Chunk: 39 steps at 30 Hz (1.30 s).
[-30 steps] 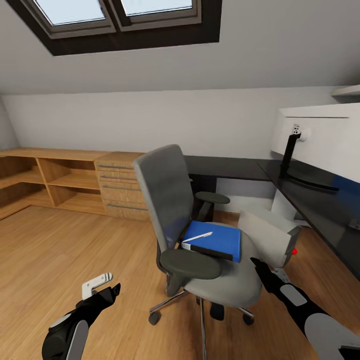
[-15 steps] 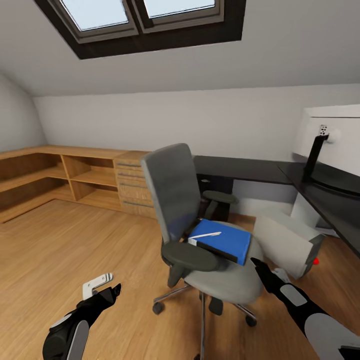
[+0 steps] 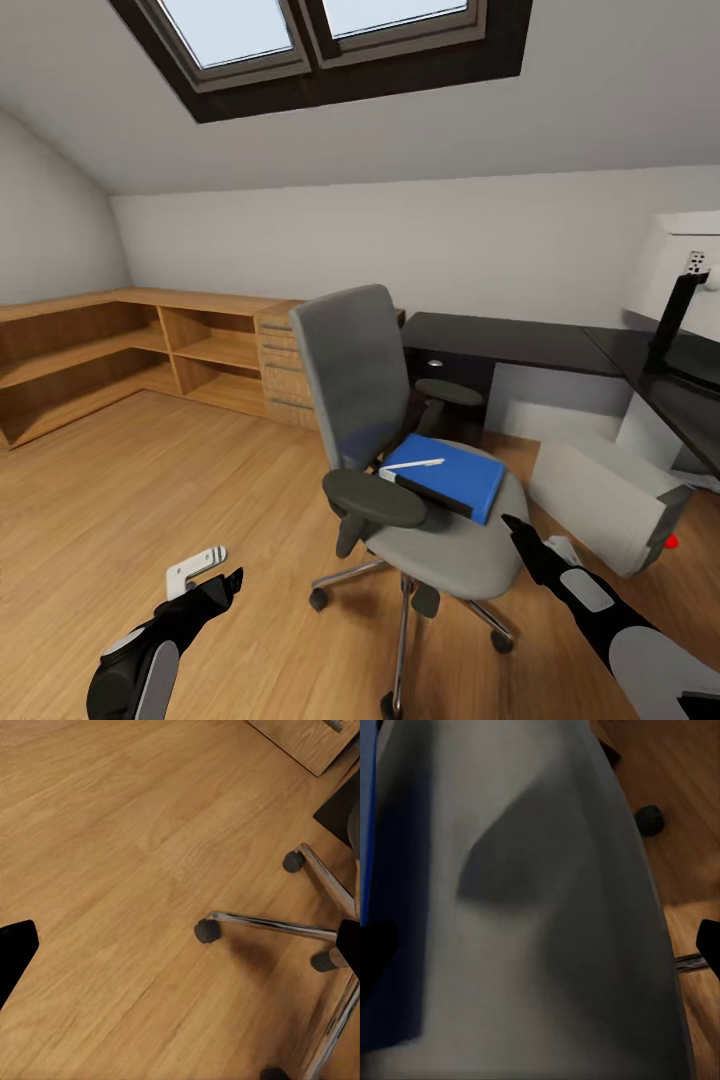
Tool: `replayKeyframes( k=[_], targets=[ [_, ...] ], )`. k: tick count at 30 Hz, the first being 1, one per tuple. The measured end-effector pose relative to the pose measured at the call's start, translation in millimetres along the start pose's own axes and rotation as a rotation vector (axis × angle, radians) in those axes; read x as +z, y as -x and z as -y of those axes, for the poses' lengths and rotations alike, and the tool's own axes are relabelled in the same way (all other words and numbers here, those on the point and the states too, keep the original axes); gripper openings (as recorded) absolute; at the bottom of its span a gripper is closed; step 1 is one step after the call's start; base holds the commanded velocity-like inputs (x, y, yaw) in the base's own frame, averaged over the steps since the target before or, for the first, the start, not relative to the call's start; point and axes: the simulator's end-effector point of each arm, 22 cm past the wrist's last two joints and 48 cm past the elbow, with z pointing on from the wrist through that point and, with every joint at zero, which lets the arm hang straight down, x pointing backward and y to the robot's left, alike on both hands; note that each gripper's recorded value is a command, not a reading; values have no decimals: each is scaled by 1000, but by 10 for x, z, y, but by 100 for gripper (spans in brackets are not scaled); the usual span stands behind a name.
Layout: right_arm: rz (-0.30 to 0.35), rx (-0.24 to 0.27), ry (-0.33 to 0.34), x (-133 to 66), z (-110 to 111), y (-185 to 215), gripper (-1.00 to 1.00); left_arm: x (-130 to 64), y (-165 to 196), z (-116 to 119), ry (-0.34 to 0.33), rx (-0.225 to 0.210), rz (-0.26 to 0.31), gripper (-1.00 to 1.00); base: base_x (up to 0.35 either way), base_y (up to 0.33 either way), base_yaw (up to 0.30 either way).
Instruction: In the bedroom, organize the workspace by keeping the computer under the desk, ensuring the monitor is on the desk, placing the keyboard on the desk next to the monitor, placing the mouse on the desk next to the keyboard, moving the folder from the swivel chair onto the desk next to the mouse, stacking the notebook on top of the folder with the pen on top of the notebook, and positioning the swivel chair next to the desk.
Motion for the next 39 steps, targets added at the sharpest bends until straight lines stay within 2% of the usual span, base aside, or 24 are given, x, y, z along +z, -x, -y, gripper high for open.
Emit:
replayKeyframes(
  k=[19,29,39],
  targets=[
    [4,-1,7,0,-28,25,100,0,-1,-1,0,0,0,100,0,0,1],
    [4,0,4,-4,-9,32,100,1,2,-4,1,1,0,100,0,0,-232],
    [4,-1,12,-2,-35,33,100,1,0,-7,1,1,0,100,0,0,-40]
  ],
)
